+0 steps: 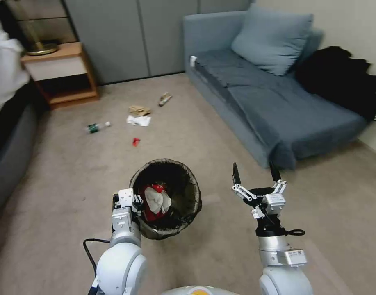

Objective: Pick up the trash bin, then pick up the garbage from the floor and place it into the trash bin.

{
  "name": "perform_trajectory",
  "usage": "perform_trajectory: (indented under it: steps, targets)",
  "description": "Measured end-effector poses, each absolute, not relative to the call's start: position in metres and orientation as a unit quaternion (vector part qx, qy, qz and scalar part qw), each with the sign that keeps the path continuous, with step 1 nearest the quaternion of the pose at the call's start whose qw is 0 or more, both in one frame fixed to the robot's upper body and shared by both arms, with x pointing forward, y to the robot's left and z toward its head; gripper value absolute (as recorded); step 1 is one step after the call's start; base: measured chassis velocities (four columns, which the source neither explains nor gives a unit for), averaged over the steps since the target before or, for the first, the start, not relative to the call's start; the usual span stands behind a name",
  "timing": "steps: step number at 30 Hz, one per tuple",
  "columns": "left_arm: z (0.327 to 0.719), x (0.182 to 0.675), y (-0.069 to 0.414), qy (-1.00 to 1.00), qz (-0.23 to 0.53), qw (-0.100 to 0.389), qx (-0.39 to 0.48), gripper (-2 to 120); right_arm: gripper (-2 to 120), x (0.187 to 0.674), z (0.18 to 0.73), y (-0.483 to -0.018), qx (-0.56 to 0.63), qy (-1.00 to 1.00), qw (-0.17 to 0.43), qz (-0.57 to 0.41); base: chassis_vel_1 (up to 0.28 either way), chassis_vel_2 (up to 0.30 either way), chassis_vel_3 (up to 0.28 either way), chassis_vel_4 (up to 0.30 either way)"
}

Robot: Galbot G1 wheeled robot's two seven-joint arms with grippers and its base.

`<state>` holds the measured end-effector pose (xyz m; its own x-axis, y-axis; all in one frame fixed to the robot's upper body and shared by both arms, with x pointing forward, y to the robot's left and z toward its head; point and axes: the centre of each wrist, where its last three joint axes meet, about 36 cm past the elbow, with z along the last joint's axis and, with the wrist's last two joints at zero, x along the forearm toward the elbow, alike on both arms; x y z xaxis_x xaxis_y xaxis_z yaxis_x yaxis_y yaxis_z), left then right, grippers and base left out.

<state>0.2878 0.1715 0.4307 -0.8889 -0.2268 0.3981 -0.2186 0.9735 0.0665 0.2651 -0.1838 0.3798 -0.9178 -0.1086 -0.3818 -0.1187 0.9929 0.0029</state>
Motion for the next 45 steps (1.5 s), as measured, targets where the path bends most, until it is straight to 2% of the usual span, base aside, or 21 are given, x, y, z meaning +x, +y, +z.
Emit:
perform_trajectory:
  steps: [20, 45]
  targets:
    - [0.4282, 0.2875, 0.1702, -0.975, -0.01, 0.193, 0.114, 1, 100, 0.2643, 0.3843, -0.1833, -0.061, 0.978, 0.197, 0.014, 0.122, 0.127, 0.118, 0.121]
    - [0.4281, 0.2896, 0.169, -0.975, -0.011, 0.194, 0.111, 1, 100, 0.267, 0.3874, -0.1837, -0.06, 0.978, 0.2, 0.015, 0.008, 0.006, 0.006, 0.008]
